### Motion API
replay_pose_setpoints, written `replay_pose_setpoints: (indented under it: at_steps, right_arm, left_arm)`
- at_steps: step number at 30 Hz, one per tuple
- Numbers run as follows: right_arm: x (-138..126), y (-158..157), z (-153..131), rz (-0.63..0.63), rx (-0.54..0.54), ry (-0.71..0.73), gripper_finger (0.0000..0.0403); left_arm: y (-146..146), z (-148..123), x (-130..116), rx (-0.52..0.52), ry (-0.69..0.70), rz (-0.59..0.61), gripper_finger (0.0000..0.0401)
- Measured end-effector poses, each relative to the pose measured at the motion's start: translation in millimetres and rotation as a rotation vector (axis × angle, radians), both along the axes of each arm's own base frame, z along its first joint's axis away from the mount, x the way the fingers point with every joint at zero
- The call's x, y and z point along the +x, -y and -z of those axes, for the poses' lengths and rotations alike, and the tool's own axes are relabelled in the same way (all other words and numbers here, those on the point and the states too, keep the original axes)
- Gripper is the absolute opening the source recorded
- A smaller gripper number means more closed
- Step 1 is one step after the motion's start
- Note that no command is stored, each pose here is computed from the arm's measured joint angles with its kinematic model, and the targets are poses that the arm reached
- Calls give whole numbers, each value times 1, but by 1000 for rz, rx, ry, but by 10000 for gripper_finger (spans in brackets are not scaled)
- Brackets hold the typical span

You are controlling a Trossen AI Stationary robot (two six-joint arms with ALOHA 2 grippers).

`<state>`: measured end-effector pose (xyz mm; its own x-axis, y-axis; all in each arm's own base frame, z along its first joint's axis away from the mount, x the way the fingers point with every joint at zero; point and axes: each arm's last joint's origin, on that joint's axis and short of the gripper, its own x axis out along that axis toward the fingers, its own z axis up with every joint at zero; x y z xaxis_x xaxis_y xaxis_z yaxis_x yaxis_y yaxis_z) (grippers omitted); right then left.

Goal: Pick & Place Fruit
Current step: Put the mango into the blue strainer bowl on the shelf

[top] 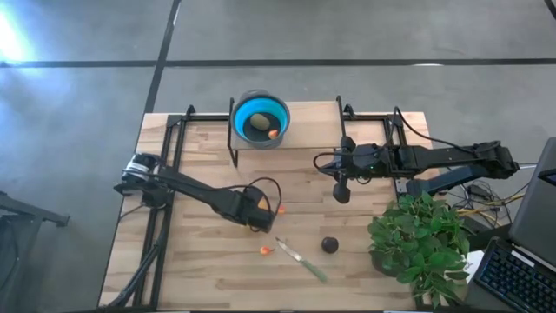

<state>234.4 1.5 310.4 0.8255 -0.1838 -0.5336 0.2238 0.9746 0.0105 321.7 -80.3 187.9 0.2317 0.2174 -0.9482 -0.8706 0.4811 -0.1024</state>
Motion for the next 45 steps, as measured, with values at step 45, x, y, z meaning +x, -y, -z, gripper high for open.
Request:
replay_pose_setpoints:
  at_steps: [45]
  right_arm:
    - [0,0,0,-9,6,1,8]
  left_arm:
    - [-8,-25,-30,-181,0,159,217]
